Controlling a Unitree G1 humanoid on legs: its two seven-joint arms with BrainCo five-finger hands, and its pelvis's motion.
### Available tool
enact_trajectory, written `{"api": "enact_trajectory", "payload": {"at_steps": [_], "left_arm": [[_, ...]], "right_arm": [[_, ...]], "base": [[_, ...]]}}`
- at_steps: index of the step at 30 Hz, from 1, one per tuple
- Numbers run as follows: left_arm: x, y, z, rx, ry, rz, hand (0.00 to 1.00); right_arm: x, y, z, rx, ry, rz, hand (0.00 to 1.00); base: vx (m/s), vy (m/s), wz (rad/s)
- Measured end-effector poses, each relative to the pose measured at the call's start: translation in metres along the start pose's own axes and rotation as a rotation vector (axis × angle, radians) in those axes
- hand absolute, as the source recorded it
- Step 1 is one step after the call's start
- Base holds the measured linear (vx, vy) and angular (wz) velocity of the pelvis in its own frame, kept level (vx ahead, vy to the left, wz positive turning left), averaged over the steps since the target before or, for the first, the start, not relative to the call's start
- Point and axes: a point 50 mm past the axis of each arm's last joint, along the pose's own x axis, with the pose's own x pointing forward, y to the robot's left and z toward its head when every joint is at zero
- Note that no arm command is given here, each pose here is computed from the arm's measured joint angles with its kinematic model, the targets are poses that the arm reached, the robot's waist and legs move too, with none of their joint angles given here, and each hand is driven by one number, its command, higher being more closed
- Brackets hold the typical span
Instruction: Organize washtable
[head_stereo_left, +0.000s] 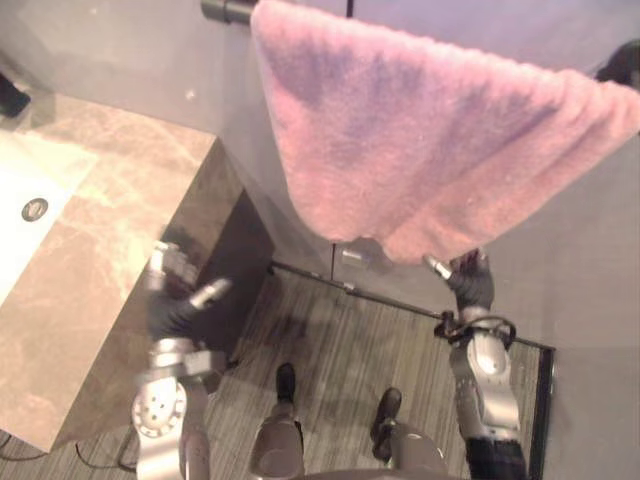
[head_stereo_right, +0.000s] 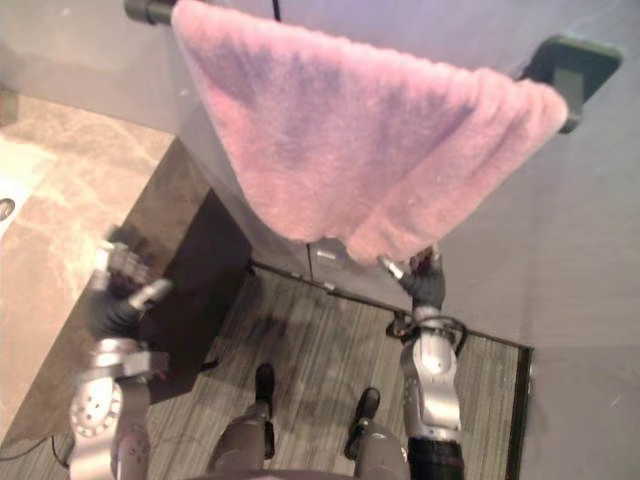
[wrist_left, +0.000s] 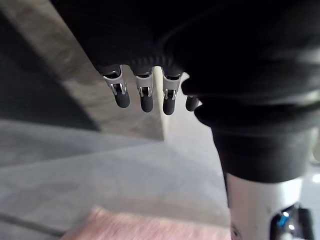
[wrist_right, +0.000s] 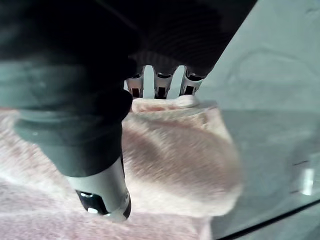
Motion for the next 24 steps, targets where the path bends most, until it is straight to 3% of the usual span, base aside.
{"api": "enact_trajectory", "payload": {"at_steps": [6, 11, 20, 24], "left_arm": [[-0.025, -0.03, -0.049, -0.142, 0.251, -0.182, 0.0], [-0.035, -0.039, -0.065, -0.159, 0.345, -0.277, 0.0], [-0.015, -0.031, -0.054, -0.199, 0.305, -0.333, 0.0], [0.015, -0.041, -0.035, -0.181, 0.172, -0.367, 0.0]], "right_arm": [[-0.038, 0.0, -0.047, -0.034, 0.233, 0.083, 0.0], [-0.065, 0.028, -0.066, 0.006, 0.351, 0.309, 0.0], [-0.058, 0.08, -0.007, 0.387, 0.137, 0.685, 0.0], [-0.034, 0.118, 0.017, 0.416, 0.05, 0.863, 0.0]], "base": [[0.05, -0.008, -0.13], [0.03, -0.013, -0.05], [0.01, 0.0, -0.05], [-0.05, 0.029, -0.01]]}}
